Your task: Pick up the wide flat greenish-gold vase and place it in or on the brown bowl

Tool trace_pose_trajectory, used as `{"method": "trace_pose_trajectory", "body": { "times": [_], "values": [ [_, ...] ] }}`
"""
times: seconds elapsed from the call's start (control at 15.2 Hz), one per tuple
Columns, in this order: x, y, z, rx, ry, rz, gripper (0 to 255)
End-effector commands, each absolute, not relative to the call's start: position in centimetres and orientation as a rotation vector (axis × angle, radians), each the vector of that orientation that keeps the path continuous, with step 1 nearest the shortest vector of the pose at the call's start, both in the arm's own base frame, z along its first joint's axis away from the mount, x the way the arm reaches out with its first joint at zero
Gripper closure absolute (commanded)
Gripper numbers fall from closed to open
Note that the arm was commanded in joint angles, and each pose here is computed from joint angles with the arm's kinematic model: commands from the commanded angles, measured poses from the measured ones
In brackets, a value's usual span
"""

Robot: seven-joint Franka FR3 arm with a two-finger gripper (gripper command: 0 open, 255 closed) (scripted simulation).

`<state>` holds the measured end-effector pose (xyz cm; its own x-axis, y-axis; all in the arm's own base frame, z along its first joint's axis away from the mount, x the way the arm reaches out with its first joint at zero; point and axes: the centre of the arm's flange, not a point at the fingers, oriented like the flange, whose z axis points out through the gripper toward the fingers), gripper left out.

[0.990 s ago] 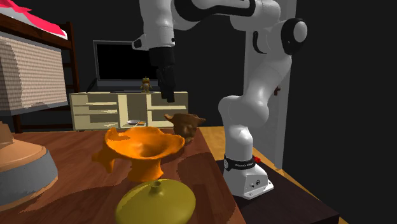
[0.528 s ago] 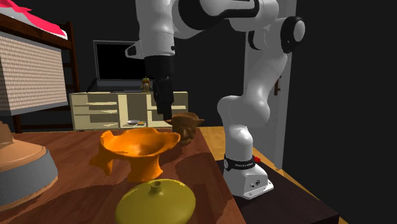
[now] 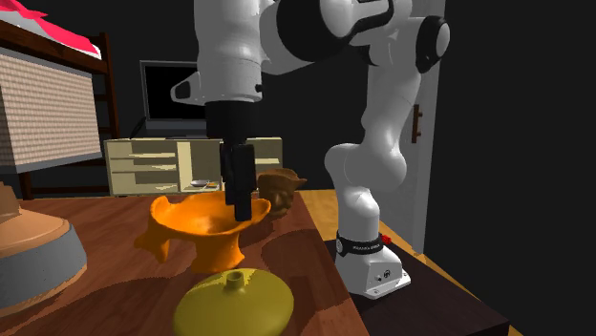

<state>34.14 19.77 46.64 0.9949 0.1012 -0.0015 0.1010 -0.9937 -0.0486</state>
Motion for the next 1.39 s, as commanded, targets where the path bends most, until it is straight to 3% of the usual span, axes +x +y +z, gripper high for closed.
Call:
{"method": "trace_pose_trajectory", "body": {
  "times": [0.0,0.73,1.25,1.32],
  "values": [
    [34.6,22.0,45.6,-3.075,-0.159,-0.017,0],
    [35.5,25.6,40.4,-3.056,-0.164,-0.049,0],
    [35.5,25.6,40.4,-3.056,-0.164,-0.049,0],
    [35.5,25.6,40.4,-3.056,-0.164,-0.049,255]
  ]
}}
